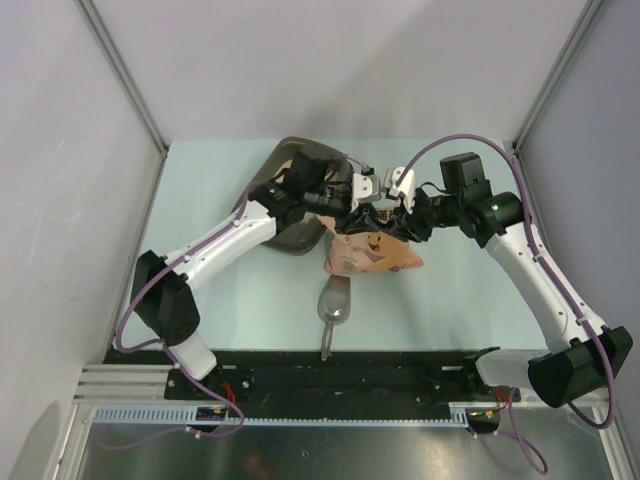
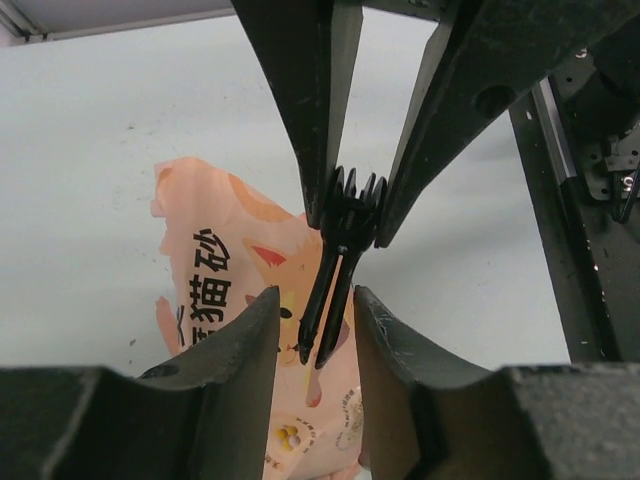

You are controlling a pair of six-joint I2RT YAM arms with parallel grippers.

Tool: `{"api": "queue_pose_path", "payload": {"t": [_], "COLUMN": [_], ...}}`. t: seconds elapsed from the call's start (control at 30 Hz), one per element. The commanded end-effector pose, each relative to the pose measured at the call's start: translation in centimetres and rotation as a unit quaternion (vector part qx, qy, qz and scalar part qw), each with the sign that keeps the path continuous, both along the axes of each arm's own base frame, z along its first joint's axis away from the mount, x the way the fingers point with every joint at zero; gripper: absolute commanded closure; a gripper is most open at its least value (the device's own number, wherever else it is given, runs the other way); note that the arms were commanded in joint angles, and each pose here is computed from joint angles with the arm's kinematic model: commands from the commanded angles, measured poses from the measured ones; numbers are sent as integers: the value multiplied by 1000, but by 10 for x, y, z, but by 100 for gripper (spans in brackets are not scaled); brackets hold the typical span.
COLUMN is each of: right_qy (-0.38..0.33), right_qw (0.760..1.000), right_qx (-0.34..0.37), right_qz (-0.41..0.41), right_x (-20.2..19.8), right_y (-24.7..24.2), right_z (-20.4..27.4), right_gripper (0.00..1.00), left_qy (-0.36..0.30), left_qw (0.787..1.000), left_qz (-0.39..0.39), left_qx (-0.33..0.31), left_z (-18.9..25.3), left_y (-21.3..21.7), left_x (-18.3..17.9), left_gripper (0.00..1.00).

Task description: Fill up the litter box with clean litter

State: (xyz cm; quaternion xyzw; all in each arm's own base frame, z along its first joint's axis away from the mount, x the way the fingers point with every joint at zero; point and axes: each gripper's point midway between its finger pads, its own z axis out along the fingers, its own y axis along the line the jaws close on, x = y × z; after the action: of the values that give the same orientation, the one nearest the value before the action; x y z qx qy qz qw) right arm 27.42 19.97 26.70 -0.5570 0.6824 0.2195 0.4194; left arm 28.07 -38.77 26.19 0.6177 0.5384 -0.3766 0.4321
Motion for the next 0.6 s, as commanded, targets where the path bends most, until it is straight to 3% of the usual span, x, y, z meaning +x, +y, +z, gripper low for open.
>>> {"api": "queue_pose_path", "payload": {"t": [0.0, 0.07, 0.1, 0.2, 0.23, 0.33, 0.4, 0.57], "right_qy": [-26, -20, -21, -16, -17, -10, -9, -21], "right_qw": [999, 1000, 1000, 1000, 1000, 1000, 1000, 1000], "right_qx": [17, 18, 21, 23, 21, 11, 4, -10], "right_qz": [7, 6, 2, -9, -13, -14, -8, 9], "right_x": [5, 6, 8, 12, 13, 13, 11, 11], "right_y": [7, 8, 8, 7, 5, 1, 0, 4], "right_z": [21, 19, 21, 20, 20, 13, 10, 6], "right_gripper": [100, 100, 100, 99, 84, 53, 42, 36], "left_qy": [-22, -20, -21, -24, -25, -27, -26, -25], "left_qw": [999, 999, 999, 999, 999, 999, 999, 999], "left_qz": [-25, -28, -26, -24, -24, -23, -23, -23], "left_qx": [-13, -14, -13, -13, -12, -13, -12, -12], "left_z": [9, 9, 9, 9, 9, 10, 9, 9], "left_y": [0, -1, 0, 0, 1, 2, 2, 2], "left_x": [-11, -12, -11, -10, -10, -11, -10, -11], "left_gripper": [64, 81, 100, 100, 100, 100, 100, 100]}}
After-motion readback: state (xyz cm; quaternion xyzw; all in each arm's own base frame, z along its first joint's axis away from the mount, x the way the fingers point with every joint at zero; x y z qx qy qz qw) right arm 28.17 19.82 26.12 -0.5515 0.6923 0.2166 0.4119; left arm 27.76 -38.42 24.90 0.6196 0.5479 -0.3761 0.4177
